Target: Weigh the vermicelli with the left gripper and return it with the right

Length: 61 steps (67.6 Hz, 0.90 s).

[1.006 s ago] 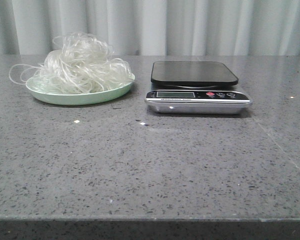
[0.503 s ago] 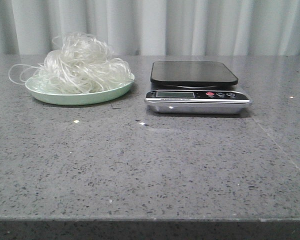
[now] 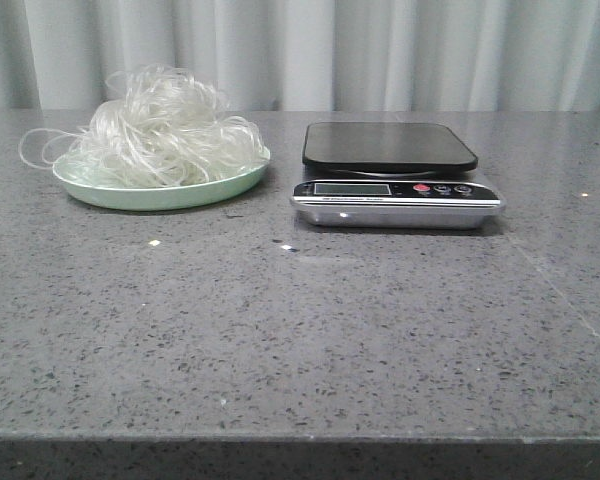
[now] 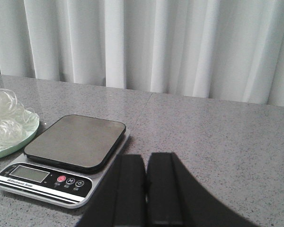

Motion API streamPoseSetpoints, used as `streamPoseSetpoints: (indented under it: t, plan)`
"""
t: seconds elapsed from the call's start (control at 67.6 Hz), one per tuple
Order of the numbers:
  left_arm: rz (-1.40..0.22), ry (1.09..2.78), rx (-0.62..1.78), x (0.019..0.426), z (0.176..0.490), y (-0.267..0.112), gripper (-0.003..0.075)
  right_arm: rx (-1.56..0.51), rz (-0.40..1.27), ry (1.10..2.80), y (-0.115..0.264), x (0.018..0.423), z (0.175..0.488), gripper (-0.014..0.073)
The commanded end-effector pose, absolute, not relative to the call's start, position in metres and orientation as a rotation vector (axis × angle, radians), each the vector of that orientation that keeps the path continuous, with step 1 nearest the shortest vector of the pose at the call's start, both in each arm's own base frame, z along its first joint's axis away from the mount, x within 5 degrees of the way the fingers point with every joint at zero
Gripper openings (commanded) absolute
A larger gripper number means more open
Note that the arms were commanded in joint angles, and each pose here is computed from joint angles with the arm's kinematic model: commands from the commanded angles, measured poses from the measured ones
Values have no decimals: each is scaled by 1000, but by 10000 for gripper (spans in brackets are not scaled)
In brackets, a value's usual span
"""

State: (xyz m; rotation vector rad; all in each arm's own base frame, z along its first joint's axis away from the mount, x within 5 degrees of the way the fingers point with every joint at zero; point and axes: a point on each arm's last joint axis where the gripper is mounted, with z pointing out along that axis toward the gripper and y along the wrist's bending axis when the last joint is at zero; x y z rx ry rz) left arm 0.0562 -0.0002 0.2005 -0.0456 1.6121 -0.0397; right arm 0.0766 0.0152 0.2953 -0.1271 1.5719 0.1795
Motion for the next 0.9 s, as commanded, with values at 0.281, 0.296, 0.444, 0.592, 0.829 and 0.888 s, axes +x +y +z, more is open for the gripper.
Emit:
streamPoseSetpoints:
  t: [0.281, 0.296, 0.444, 0.592, 0.829, 0.888]
  plan:
    - [-55, 1512, -53, 55, 207, 0, 136, -122, 169, 1466, 14, 76, 312, 151]
    - [-55, 1512, -53, 55, 207, 0, 136, -122, 169, 1466, 14, 76, 312, 151]
    - [-55, 1512, -53, 55, 207, 0, 136, -124, 166, 1466, 14, 76, 312, 151]
    - [-55, 1512, -53, 55, 207, 0, 136, -137, 105, 1494, 12, 77, 300, 151]
    - [-55, 1512, -53, 55, 207, 0, 136, 26, 16, 1507, 0, 66, 263, 151]
    - [-55, 1512, -53, 55, 207, 0, 136, 50, -9, 1506, -2, 63, 252, 151]
